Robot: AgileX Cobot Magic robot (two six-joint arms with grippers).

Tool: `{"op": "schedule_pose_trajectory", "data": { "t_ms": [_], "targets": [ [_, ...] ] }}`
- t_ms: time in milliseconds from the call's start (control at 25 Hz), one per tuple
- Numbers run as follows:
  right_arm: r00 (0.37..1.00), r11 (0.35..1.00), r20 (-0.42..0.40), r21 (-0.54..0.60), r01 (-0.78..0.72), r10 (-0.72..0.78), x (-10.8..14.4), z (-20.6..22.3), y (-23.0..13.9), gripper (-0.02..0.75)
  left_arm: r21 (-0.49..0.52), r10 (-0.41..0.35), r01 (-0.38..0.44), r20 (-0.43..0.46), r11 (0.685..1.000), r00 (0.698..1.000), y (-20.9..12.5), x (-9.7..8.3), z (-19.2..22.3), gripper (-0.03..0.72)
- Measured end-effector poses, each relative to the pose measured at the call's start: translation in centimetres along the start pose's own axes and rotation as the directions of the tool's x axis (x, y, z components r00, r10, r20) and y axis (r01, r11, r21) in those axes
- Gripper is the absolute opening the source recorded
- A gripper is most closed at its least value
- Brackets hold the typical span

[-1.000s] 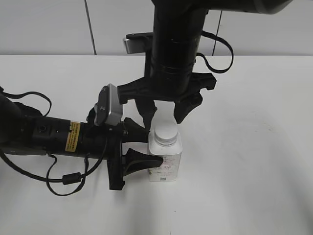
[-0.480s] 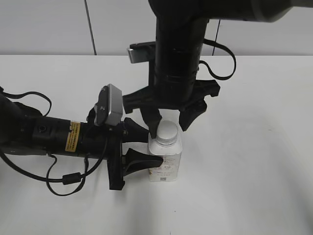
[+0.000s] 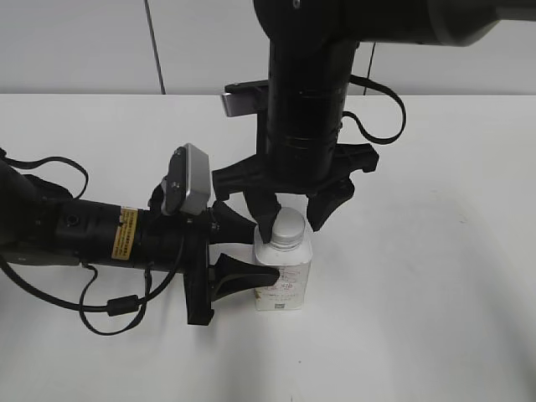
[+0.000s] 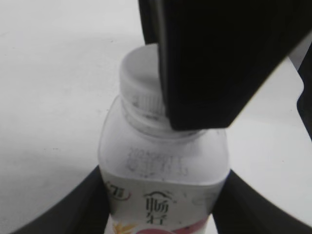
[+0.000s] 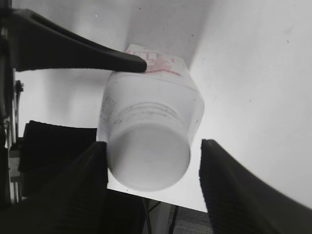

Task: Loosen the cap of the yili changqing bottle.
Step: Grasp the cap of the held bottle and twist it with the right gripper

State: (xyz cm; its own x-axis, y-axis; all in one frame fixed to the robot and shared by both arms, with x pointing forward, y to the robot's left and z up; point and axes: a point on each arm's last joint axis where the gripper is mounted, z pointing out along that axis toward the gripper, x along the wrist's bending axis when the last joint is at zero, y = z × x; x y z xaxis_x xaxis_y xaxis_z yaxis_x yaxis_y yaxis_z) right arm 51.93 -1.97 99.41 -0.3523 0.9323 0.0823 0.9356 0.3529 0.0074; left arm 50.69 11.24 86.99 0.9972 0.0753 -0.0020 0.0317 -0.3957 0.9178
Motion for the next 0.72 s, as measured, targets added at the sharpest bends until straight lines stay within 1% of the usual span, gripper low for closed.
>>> {"op": "schedule_pose_trajectory", "data": {
  "t_ms": [200,360,440,520,600,640,720],
  "targets": [
    [1.0,1.0,-0.006,-0.006,-0.001,0.001,0.09,-0.19,0.09,0.393,0.0,0.0,0.0,0.0,1.0,1.0,0.0,0.0,0.0,0.386],
    [1.0,1.0,-0.007,-0.006,0.002,-0.002,0.09,-0.19,0.09,0.389,0.0,0.0,0.0,0.0,1.0,1.0,0.0,0.0,0.0,0.386],
    [0.999,0.999,-0.006,-0.006,0.033,-0.033,0.09,-0.19,0.09,0.389,0.0,0.0,0.0,0.0,1.0,1.0,0.0,0.0,0.0,0.386],
    [0.994,0.994,-0.006,-0.006,0.107,-0.107,0.09,-0.19,0.09,0.389,0.0,0.0,0.0,0.0,1.0,1.0,0.0,0.0,0.0,0.386],
    [0.97,0.97,-0.005,-0.007,0.243,-0.243,0.09,-0.19,0.09,0.389,0.0,0.0,0.0,0.0,1.0,1.0,0.0,0.0,0.0,0.386],
    [0.942,0.942,-0.003,-0.008,0.336,-0.336,0.08,-0.2,0.11,0.389,0.0,0.0,0.0,0.0,1.0,1.0,0.0,0.0,0.0,0.386],
    [0.857,0.857,-0.001,-0.009,0.515,-0.515,0.08,-0.2,0.11,0.389,0.0,0.0,0.0,0.0,1.0,1.0,0.0,0.0,0.0,0.386]
  ]
}}
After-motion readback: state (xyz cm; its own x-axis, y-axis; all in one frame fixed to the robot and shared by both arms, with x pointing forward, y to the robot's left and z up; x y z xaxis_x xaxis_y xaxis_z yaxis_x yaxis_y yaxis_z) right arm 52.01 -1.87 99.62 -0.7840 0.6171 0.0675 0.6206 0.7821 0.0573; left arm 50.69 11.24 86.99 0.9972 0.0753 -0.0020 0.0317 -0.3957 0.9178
